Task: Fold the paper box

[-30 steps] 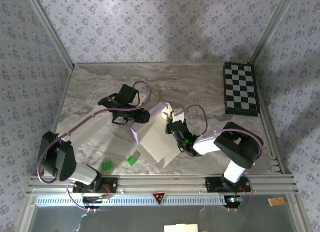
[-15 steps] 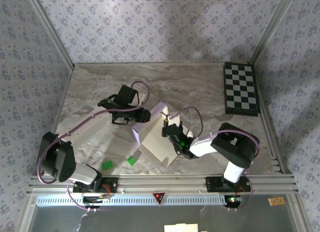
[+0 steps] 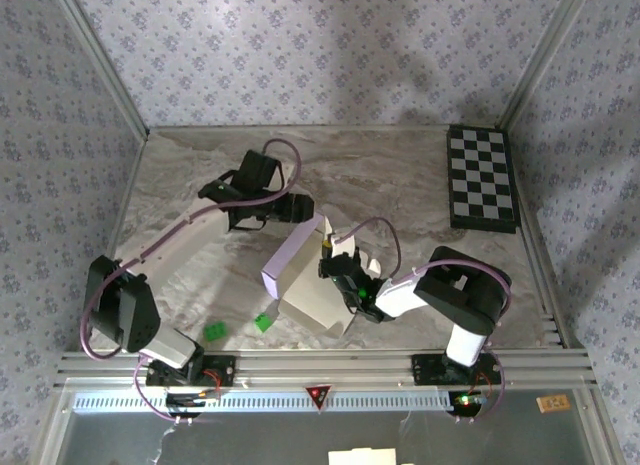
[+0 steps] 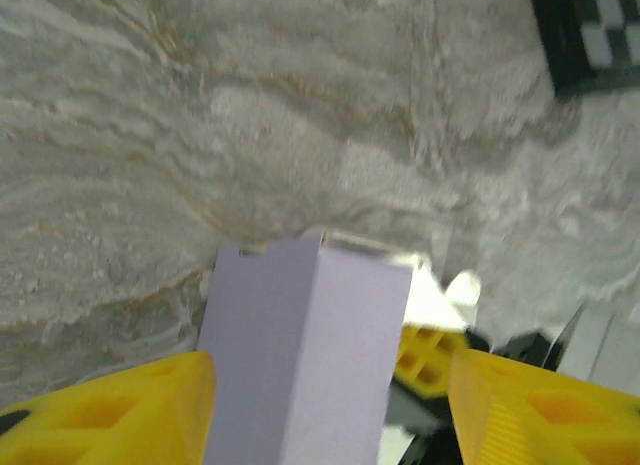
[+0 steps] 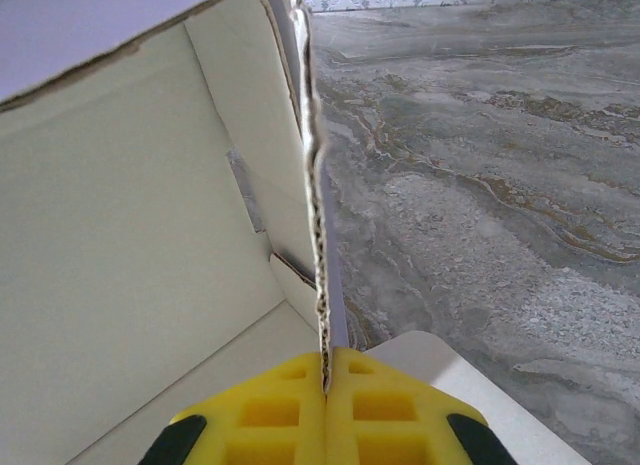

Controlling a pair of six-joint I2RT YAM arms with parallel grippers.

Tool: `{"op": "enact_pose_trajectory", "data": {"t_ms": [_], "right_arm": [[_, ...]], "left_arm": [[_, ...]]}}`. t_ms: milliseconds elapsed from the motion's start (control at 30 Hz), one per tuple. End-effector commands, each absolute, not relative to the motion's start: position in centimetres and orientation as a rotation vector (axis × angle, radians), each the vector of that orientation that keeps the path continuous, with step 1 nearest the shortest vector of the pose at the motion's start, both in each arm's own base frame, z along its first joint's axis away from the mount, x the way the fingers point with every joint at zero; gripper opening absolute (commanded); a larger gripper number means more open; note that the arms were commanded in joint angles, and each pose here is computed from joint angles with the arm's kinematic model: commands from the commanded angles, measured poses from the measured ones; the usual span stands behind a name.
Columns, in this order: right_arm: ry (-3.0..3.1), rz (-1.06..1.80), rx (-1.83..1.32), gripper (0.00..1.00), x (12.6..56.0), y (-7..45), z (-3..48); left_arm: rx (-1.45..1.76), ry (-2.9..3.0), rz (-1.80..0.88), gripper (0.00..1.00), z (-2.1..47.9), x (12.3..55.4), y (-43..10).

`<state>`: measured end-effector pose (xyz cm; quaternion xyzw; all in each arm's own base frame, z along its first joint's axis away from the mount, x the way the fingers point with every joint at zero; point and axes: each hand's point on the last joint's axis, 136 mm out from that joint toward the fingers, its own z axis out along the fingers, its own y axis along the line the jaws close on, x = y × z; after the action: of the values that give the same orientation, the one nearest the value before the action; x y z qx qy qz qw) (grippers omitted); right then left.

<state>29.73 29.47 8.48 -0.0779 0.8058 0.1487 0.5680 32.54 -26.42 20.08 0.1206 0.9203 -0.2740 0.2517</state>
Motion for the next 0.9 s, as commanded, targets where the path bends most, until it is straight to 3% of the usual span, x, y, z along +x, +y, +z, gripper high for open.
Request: {"op": "enact_pose_trajectory", "data": {"t_ms": [0, 200, 433, 567, 867], "right_arm": [[1.941, 0.325, -0.219, 0.0, 29.2, 29.5, 6.7], [1.941, 0.322, -0.224, 0.0, 29.2, 29.6, 6.8], [1.939, 0.323, -0.227, 0.0, 29.3, 29.8, 7.1], [1.939, 0.325, -0.228, 0.0, 29.3, 29.8, 7.1], [1.943, 0.322, -0.23, 0.0, 29.2, 29.8, 7.0]], "left_arm": [[0.25, 2.519, -0.663, 0.73, 20.6, 33.9, -26.6], [0.237, 2.566, -0.498, 0.84, 19.6, 34.3, -27.6], [0.257, 2.652, -0.413, 0.87, 17.2, 33.5, -28.1], [0.268, 2.663, -0.453, 0.92, 16.6, 33.2, -28.8], [0.272, 2.699, -0.493, 0.94, 15.0, 32.9, -29.5]]}}
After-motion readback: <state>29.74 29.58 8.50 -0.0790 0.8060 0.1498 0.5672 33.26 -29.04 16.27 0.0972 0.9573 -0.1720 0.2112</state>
